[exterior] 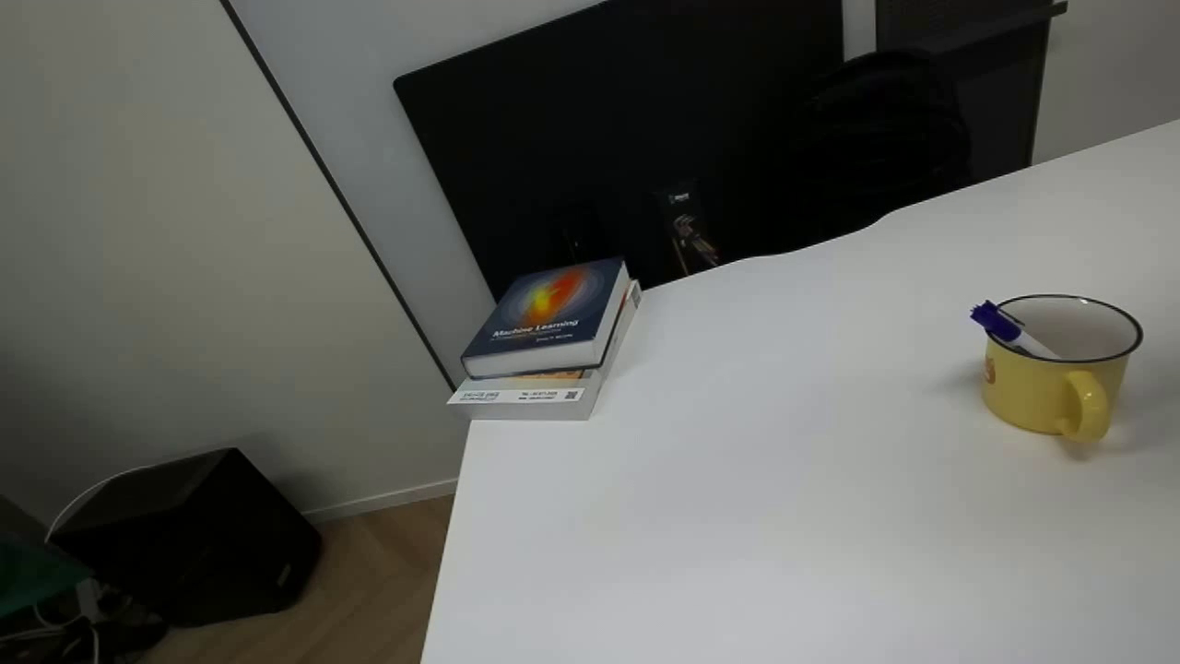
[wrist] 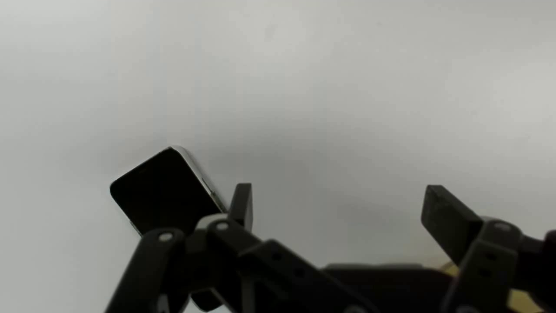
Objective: Put the marker into the cup, put it back on the table then back into the cup again.
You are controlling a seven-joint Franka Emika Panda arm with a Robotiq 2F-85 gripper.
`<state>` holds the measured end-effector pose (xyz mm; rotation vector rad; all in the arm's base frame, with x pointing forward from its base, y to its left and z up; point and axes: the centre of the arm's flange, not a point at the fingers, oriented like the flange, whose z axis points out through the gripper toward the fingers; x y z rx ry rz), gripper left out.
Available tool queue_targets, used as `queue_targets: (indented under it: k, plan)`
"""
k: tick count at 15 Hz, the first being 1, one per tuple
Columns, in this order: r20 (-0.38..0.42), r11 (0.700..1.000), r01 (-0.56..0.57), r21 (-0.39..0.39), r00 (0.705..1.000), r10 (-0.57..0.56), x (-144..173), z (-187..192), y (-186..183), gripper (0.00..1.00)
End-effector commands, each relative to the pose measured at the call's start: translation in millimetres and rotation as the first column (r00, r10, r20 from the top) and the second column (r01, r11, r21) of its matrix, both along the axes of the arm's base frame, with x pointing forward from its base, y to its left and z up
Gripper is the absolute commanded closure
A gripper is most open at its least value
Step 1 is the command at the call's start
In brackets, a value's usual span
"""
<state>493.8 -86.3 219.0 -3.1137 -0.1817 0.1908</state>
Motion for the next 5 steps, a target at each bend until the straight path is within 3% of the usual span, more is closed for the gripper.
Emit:
queue_targets:
  k: [1, 5]
  plan:
    - [-0.011, 0.999, 0.034, 0.006, 0.999, -0.034, 1.3, 2.4, -0.9, 0.0]
    - [-0.023, 0.997, 0.073, 0.011, 0.997, -0.073, 3.2, 5.5, -1.8, 0.0]
